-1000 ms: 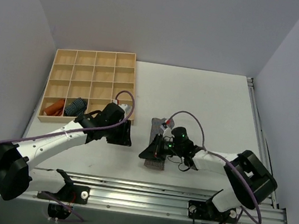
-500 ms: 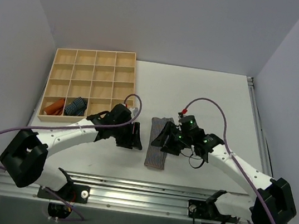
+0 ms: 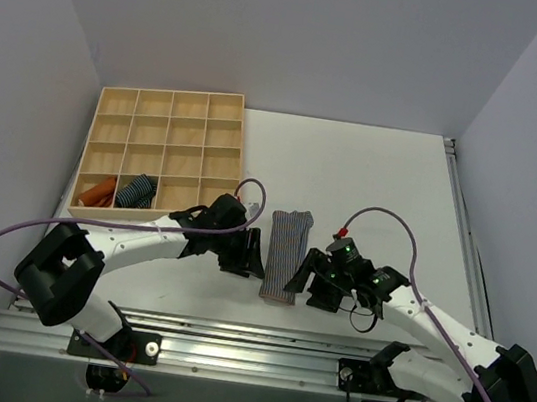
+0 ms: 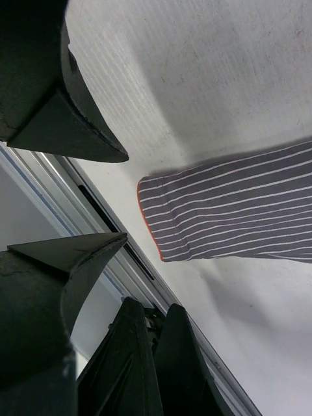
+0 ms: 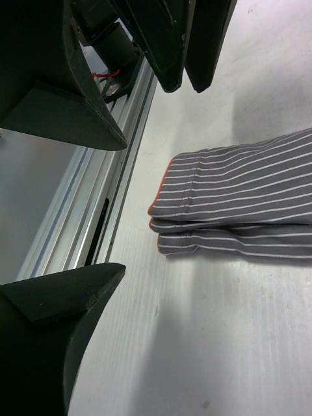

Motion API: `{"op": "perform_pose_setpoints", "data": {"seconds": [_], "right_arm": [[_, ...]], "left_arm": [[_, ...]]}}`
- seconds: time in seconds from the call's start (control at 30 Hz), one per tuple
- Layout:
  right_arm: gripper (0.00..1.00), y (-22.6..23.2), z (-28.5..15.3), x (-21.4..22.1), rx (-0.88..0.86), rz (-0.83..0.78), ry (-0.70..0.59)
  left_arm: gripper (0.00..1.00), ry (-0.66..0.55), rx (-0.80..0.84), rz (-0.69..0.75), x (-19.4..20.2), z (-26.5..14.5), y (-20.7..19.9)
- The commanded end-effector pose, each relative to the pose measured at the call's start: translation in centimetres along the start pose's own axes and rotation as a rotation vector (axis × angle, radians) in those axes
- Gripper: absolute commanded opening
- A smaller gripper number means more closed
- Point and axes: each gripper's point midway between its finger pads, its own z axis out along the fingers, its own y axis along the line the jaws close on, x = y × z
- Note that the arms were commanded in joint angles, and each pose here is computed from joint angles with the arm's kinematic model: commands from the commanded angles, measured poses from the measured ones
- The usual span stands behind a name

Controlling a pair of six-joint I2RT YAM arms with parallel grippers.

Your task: Roll the underwear

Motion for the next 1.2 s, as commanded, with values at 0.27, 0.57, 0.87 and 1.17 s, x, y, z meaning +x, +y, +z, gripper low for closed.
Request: {"op": "perform_pose_setpoints", "data": {"seconds": [0.27,0.57,0.87,1.17], "right_arm": [[0.63,-1.2,2.4,0.0,0.001,-0.031,-0.018],[0.61,-2.1,4.9,0.2,0.004,-0.065,0.007],[0.46,-4.4,5.4,1.3,0.063,-0.064,0.031],[0.19,-5.8,5.7,2.0,0.095,-0.072,0.047]], "left_arm": [[0.56,-0.022,0.032,0.02,-0.5,-0.9,-1.3],[0.56,-0.03,0.03,0.002,0.1,-1.2,-0.8],[0.56,-0.025,0.053,-0.04,0.9,-1.6,-0.3],[0.61,0.021,0.218,-0.136,1.2,-1.1,-2.1]]}}
